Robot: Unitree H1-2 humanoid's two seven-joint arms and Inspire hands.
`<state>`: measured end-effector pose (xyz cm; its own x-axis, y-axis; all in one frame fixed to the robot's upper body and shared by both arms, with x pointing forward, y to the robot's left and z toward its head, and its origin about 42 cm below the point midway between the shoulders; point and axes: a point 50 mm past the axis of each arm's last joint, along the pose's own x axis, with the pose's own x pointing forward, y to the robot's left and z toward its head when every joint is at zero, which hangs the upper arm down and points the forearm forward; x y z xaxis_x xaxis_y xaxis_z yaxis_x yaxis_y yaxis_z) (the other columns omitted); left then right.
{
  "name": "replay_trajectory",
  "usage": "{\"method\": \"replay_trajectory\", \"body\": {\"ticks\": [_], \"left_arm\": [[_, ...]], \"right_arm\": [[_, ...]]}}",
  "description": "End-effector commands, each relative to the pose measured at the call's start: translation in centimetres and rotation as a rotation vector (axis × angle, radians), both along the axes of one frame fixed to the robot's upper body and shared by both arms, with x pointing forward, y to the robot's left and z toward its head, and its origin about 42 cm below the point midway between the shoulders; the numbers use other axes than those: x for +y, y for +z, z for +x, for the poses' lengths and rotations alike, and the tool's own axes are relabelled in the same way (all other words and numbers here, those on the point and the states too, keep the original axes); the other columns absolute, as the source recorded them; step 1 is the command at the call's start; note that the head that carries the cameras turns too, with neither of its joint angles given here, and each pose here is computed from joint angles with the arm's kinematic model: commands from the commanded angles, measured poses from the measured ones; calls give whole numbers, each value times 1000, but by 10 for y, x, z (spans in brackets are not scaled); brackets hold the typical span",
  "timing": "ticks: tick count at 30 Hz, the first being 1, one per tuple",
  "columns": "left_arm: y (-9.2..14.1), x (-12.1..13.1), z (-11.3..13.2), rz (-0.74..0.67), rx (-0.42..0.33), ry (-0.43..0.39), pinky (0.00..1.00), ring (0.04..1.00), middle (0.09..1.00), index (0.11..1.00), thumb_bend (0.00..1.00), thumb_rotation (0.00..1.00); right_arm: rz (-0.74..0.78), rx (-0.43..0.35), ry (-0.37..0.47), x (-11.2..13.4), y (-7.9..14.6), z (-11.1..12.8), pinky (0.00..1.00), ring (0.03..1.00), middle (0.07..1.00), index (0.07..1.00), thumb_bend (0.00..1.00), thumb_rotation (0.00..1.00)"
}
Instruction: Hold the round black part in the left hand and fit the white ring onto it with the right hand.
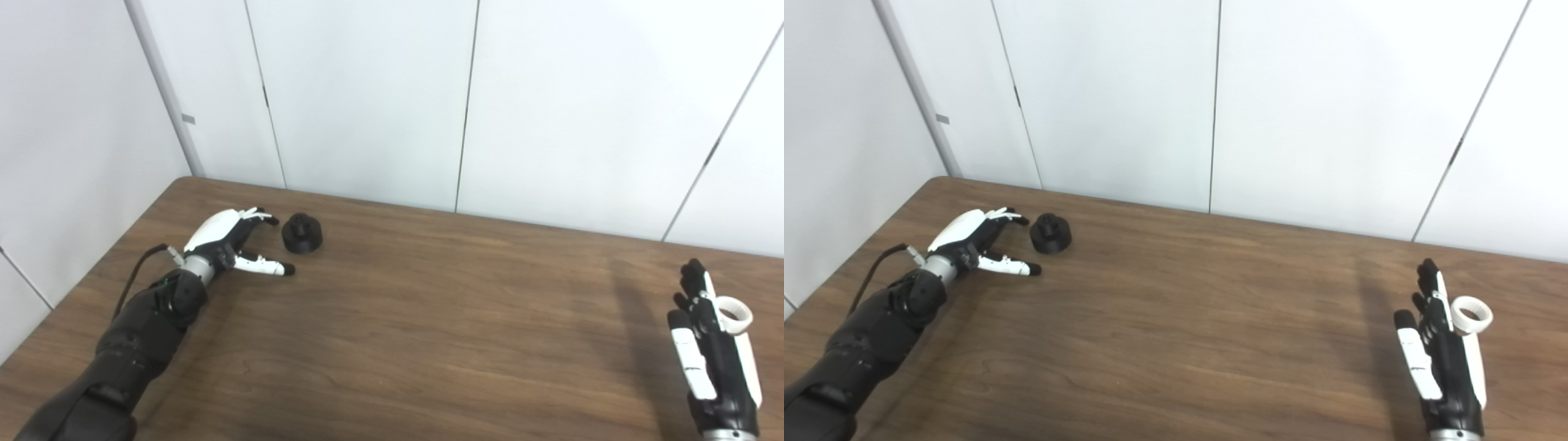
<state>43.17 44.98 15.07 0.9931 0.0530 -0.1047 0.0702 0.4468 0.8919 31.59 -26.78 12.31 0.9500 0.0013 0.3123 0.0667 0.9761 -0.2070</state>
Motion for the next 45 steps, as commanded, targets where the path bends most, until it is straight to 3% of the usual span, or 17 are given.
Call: {"method": "replay_trajectory", "body": {"ticks": [1, 19, 26, 29, 45], "left_arm": [[22, 2, 14, 24, -39, 1, 1000, 1000, 975, 843, 1000, 401], [17, -18, 32, 1, -34, -29, 1000, 990, 951, 806, 1000, 389], [11, -29, 36, -2, -22, -44, 1000, 991, 948, 797, 1000, 360], [10, -32, 37, -5, -22, -56, 1000, 992, 947, 794, 1000, 342], [12, -41, 42, -9, -15, -86, 1000, 995, 944, 784, 1000, 334]], "right_arm": [[-11, 123, -24, -9, -37, -29, 993, 1000, 990, 994, 366, 838], [-21, 137, -31, -8, -27, -39, 931, 992, 990, 997, 383, 850], [-23, 133, -33, -5, -27, -39, 977, 999, 990, 995, 384, 856], [-8, 132, -27, -3, -27, -39, 942, 997, 992, 996, 396, 853], [-15, 119, -18, 0, -27, -37, 959, 1000, 997, 1000, 378, 876]]}}
